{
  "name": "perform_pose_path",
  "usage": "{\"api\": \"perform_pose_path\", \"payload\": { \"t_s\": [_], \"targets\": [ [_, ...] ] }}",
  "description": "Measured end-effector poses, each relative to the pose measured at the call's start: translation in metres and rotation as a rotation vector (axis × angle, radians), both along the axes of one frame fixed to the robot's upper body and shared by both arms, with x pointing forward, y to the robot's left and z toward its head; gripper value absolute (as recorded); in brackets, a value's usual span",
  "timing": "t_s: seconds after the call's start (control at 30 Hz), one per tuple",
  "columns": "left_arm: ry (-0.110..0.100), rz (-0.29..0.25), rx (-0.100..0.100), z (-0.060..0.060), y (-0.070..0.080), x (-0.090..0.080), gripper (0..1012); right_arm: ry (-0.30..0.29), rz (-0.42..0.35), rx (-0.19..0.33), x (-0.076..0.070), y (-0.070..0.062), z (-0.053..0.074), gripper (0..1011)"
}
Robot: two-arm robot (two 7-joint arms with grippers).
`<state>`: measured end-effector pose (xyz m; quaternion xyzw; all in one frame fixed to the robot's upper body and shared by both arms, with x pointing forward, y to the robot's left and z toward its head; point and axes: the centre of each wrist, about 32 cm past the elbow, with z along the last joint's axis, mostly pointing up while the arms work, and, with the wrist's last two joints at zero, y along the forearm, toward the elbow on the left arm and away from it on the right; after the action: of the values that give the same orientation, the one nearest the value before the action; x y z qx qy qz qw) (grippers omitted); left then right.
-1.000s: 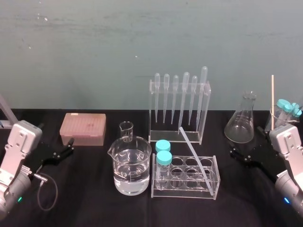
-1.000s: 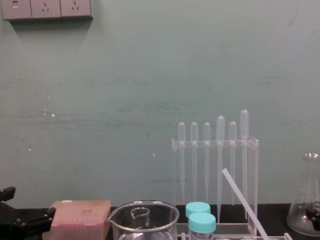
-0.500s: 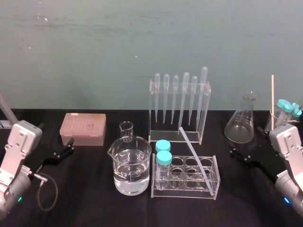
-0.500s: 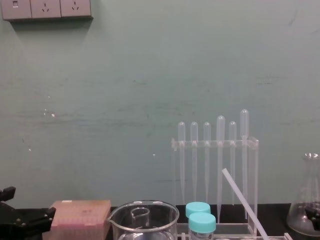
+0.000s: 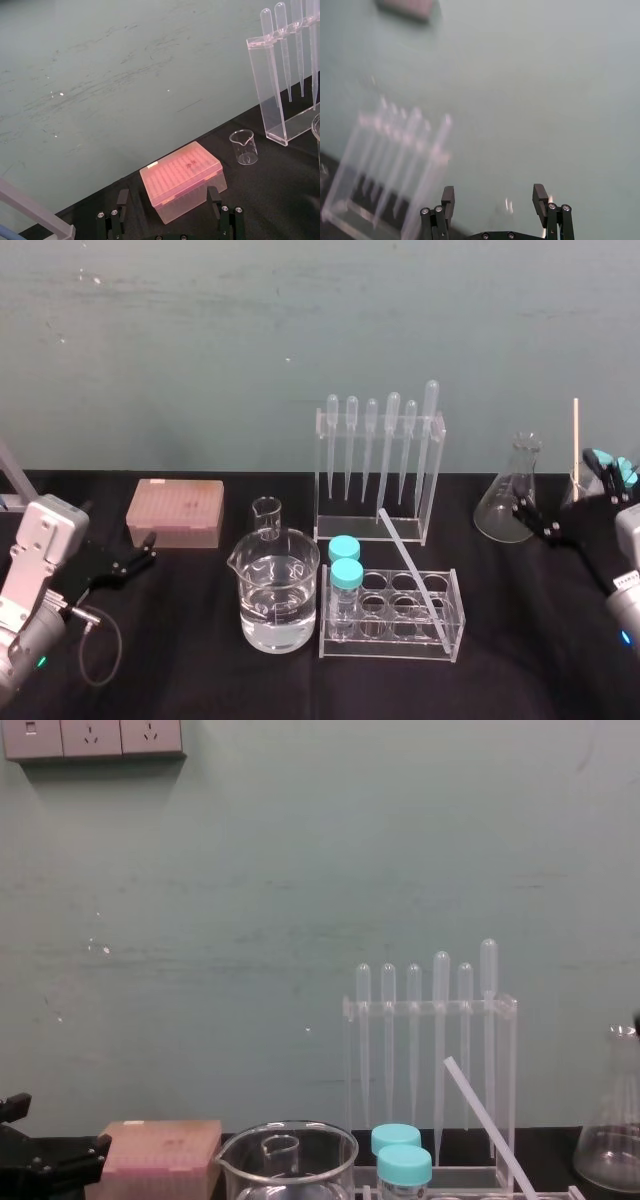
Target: Pick up the stirring rod with one hand, then place it down.
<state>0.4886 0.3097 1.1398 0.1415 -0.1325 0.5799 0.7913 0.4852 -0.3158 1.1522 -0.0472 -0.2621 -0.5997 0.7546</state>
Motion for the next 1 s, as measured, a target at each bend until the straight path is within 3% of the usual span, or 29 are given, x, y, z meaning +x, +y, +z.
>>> {"api": "perform_pose_path", "payload": {
  "t_s": [0.03, 0.13, 0.17, 0.33, 0.37, 0.47, 0.6, 0.73, 1.0],
  "targets": [
    [0.0, 0.0, 0.0, 0.0, 0.0, 0.0, 1000, -0.045, 0.041, 0.005, 0.002, 0.002, 0.005, 1000],
    [0.0, 0.0, 0.0, 0.0, 0.0, 0.0, 1000, -0.087, 0.126, 0.013, 0.004, 0.006, 0.01, 1000],
    [0.0, 0.0, 0.0, 0.0, 0.0, 0.0, 1000, -0.103, 0.192, 0.022, 0.006, 0.009, 0.013, 1000],
    [0.0, 0.0, 0.0, 0.0, 0.0, 0.0, 1000, -0.094, 0.377, 0.042, 0.008, 0.019, 0.017, 1000],
    [0.0, 0.0, 0.0, 0.0, 0.0, 0.0, 1000, -0.069, 0.432, 0.055, 0.008, 0.022, 0.017, 1000],
    [0.0, 0.0, 0.0, 0.0, 0.0, 0.0, 1000, -0.007, 0.5, 0.082, 0.01, 0.025, 0.018, 1000],
    [0.0, 0.0, 0.0, 0.0, 0.0, 0.0, 1000, 0.145, 0.578, 0.16, 0.015, 0.028, 0.018, 1000],
    [0.0, 0.0, 0.0, 0.0, 0.0, 0.0, 1000, 0.273, 0.599, 0.228, 0.022, 0.027, 0.018, 1000],
    [0.0, 0.0, 0.0, 0.0, 0.0, 0.0, 1000, 0.46, 0.625, 0.293, 0.037, 0.026, 0.015, 1000]
  ]
}}
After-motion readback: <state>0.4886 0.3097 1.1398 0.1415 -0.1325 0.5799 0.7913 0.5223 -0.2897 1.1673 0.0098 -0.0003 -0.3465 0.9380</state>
